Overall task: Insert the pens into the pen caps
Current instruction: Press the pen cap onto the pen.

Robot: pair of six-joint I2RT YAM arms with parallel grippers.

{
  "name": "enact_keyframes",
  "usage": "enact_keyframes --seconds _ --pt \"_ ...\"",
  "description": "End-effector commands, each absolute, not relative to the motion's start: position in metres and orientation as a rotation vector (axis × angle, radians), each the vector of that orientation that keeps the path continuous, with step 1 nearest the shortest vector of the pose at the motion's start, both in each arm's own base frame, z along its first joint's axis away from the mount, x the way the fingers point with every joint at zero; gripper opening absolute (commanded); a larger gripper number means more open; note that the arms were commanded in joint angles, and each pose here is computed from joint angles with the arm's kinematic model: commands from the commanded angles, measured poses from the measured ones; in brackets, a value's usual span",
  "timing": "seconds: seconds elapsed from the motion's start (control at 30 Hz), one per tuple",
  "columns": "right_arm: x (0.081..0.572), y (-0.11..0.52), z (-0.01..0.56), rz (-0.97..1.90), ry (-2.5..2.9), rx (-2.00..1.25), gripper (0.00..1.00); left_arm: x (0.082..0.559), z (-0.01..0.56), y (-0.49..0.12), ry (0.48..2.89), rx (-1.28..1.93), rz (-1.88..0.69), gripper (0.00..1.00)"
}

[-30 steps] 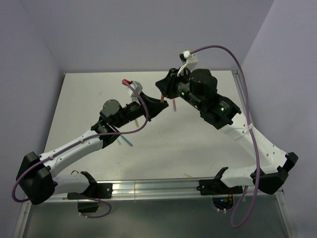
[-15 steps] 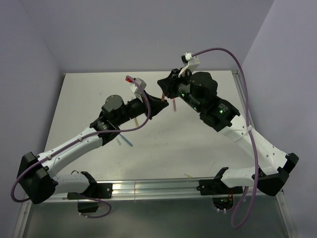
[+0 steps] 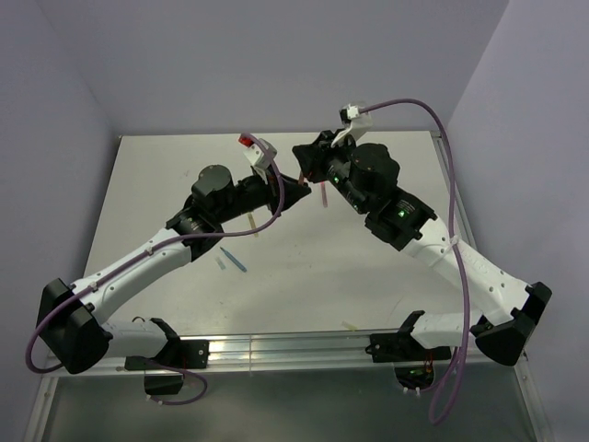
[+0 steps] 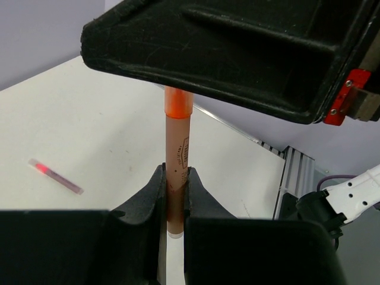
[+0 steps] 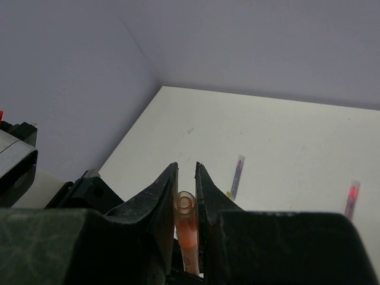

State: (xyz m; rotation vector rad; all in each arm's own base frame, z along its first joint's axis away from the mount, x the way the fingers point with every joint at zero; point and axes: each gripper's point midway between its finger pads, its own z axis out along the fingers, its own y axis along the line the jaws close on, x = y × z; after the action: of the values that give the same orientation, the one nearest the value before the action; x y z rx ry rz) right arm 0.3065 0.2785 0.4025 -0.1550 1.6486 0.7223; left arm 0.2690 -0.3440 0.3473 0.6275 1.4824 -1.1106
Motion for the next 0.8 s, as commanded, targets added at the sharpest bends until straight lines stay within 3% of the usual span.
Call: enact_keyframes --seconds 0.0,0.33,0.77 --pt "0.231 0.33 0.286 0.883 2.039 -0.461 0.0 0.275 0.506 -0.312 0.982 0.467 -1.041 0.0" --pt "0.199 0.335 0.243 0.989 2.155 -0.552 0.0 0.277 0.53 -0.297 0.908 0.451 -0.955 0.0" --pt "0.189 0.325 0.201 0.921 2.277 -0.569 0.0 0.269 0.548 -0.276 0.844 0.393 -0.919 0.0"
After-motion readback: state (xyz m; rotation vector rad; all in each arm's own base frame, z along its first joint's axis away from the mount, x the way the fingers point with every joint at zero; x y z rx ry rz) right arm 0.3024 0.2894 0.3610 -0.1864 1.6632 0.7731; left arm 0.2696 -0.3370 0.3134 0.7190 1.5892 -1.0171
